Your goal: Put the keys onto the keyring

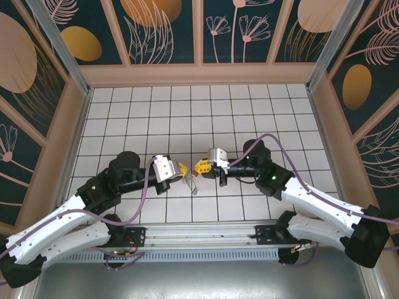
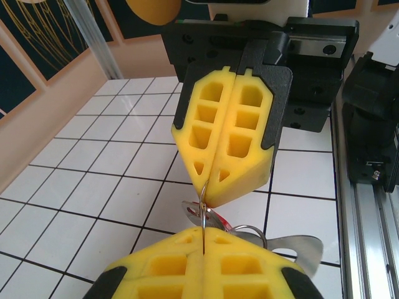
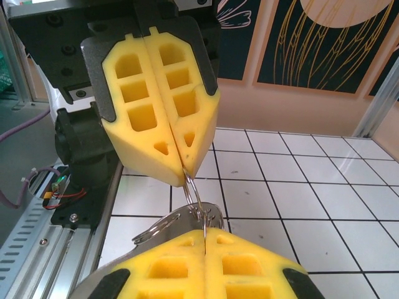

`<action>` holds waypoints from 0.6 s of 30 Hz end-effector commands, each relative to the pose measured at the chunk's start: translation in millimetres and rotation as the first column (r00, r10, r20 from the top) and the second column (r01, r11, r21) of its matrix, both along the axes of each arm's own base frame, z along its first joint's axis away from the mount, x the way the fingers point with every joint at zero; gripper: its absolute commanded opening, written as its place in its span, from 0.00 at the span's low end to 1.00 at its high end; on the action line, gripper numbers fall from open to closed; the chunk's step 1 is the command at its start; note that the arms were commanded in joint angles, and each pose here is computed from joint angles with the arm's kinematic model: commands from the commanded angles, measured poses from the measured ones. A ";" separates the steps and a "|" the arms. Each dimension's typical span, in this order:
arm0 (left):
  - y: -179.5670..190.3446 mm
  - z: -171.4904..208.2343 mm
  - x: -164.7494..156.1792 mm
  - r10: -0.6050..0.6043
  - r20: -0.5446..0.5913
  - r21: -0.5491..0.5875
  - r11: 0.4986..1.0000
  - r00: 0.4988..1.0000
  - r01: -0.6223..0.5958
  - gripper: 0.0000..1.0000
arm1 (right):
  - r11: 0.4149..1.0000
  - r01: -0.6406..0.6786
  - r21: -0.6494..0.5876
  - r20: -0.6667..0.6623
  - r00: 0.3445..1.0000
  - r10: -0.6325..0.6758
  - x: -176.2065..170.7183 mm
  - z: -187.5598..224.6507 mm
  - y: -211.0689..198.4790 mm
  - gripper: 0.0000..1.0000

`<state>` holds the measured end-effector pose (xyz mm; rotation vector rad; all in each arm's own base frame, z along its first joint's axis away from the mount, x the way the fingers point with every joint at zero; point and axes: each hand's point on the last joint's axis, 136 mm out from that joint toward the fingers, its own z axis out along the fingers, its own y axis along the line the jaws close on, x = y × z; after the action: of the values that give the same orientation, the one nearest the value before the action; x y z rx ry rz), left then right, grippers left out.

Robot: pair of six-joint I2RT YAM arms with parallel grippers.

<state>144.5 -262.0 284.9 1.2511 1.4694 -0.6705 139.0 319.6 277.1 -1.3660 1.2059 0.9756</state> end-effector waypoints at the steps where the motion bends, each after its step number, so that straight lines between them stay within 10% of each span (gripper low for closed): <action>1: -0.9 11.5 0.4 0.002 0.037 -0.042 0.999 0.999 0.000 0.00 | 1.000 -0.003 0.025 0.010 1.000 0.003 -0.9 18.1 -2.5 0.00; 18: -1.3 10.9 -0.6 -0.005 0.033 -0.039 0.999 0.999 0.007 0.00 | 1.000 -0.015 0.027 -0.001 1.000 0.015 0.4 20.3 -2.0 0.00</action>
<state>144.5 -262.0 284.7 1.2516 1.4695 -0.6702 141.4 317.3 275.1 -1.3668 1.2344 0.9779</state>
